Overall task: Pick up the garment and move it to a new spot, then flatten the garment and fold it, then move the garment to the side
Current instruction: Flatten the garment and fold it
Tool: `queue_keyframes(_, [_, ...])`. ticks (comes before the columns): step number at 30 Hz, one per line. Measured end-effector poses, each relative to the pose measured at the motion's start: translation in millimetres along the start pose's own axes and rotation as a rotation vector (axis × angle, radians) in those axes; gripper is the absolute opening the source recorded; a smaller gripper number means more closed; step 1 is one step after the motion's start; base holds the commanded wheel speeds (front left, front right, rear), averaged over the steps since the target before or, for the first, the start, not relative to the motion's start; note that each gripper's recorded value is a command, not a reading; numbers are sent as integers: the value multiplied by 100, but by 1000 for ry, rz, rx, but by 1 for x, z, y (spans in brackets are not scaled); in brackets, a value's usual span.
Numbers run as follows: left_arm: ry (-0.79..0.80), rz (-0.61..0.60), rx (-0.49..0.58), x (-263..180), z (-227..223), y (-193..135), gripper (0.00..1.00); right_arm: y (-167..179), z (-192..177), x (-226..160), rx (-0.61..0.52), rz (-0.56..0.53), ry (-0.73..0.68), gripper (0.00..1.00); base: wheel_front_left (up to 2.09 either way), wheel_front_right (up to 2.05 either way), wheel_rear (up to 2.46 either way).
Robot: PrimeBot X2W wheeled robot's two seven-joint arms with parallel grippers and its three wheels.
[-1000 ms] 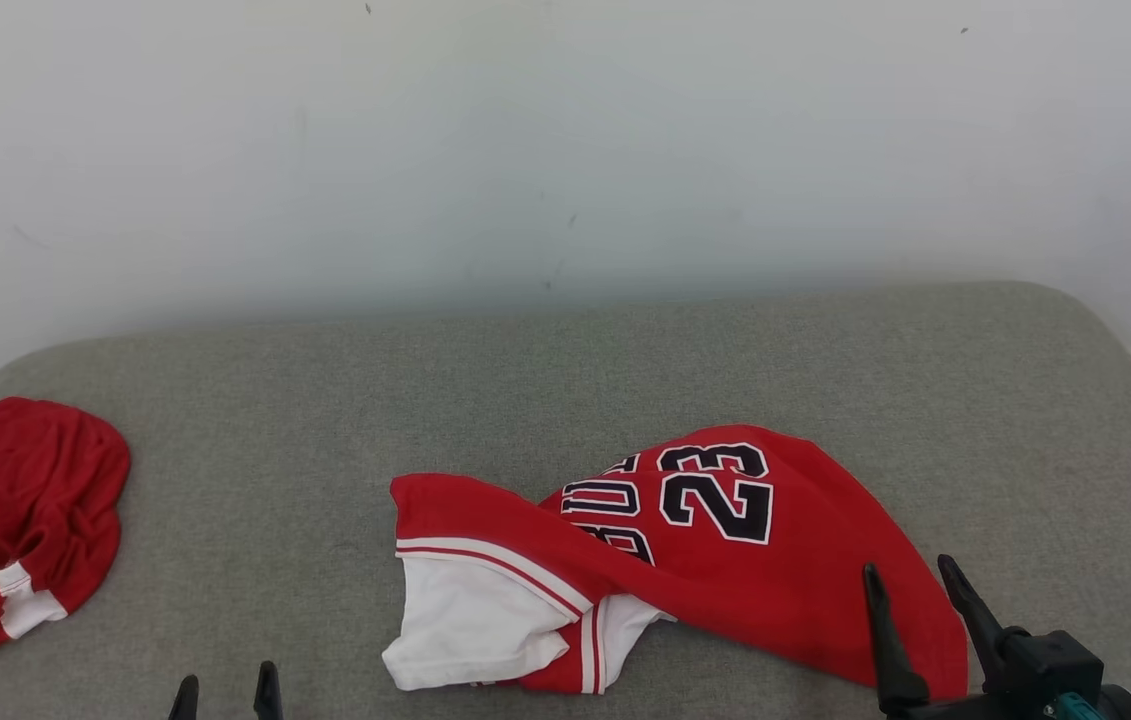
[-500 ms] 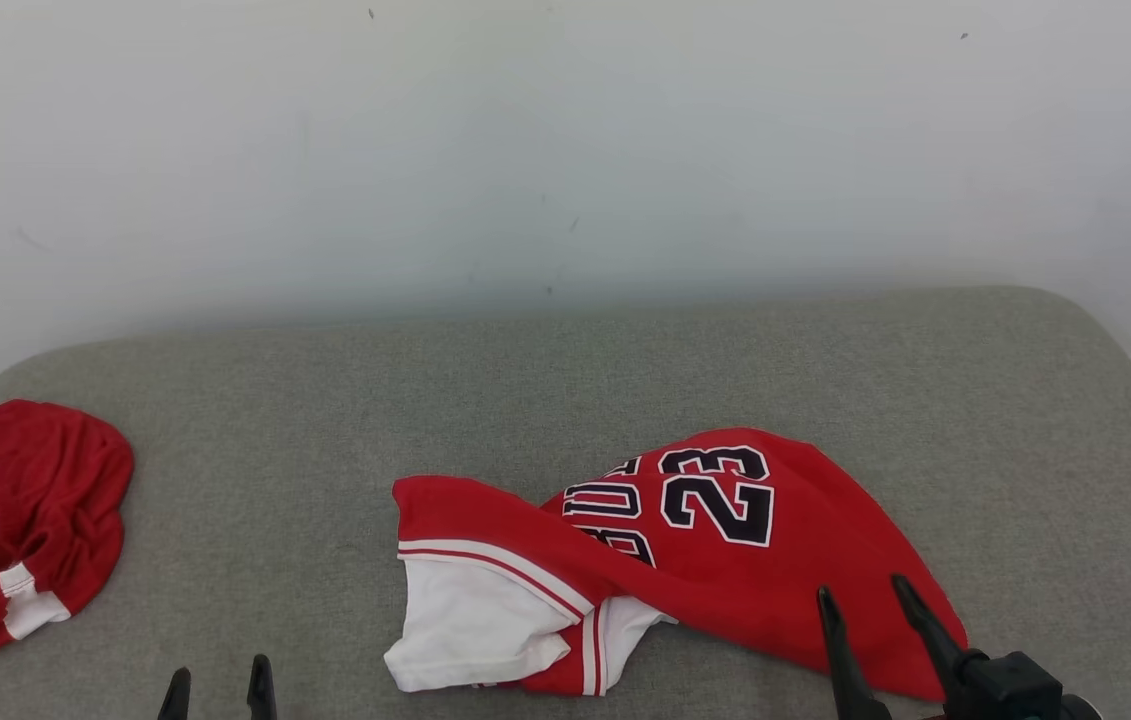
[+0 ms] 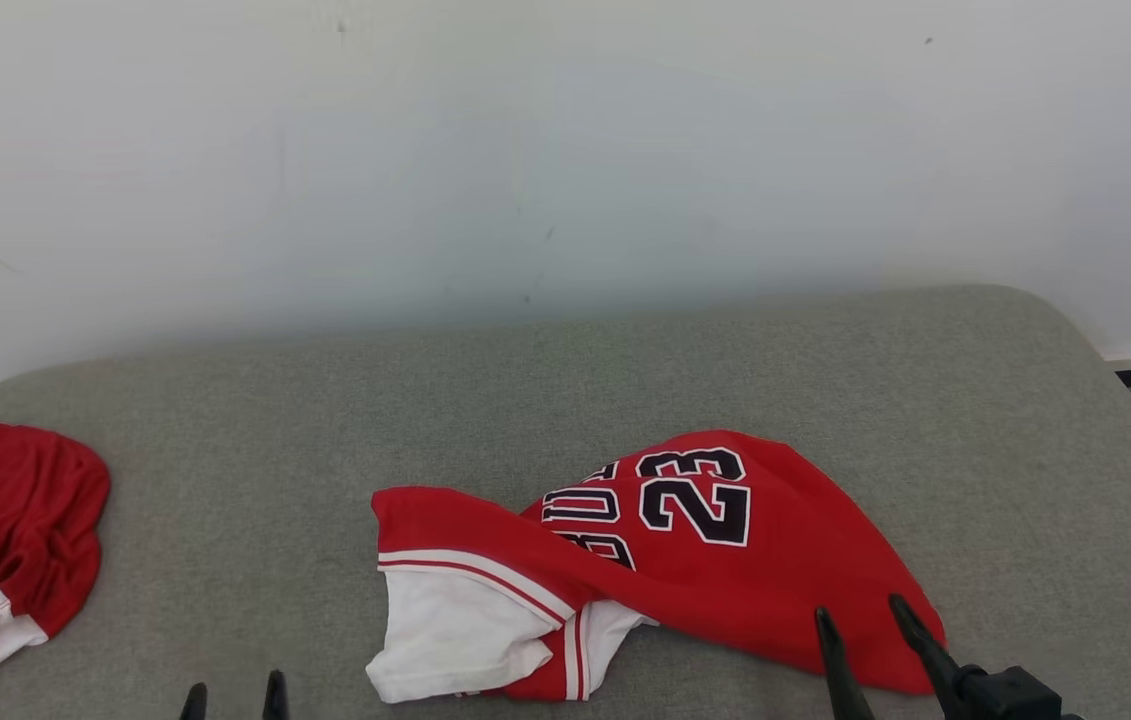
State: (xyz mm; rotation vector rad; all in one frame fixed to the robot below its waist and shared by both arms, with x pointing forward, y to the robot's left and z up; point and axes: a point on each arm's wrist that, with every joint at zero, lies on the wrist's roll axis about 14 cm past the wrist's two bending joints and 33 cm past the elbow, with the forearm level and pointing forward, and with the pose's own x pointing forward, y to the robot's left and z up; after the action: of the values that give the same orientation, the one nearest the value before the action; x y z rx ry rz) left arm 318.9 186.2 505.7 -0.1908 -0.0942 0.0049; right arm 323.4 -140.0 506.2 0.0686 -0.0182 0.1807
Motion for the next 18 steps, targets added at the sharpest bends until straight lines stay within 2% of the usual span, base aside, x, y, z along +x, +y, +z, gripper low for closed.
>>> queue_keyframes(4, [55, -41, -11, 2, -16, -14, 100, -16, -10, -3, 14, -50, 53, 100, 0, 0, 0])
queue_keyframes(10, [193, -96, -63, 17, -49, -37, 100, -49, -46, -13, 20, -152, 231, 100, 0, 0, 0])
queue_keyframes(14, [295, -88, -67, 34, -72, -42, 100, -67, -71, -19, 13, -206, 354, 100, 0, 0, 0])
queue_keyframes(18, [375, -87, -93, 43, -93, -48, 100, -79, -84, -21, 24, -242, 415, 100, 0, 0, 0])
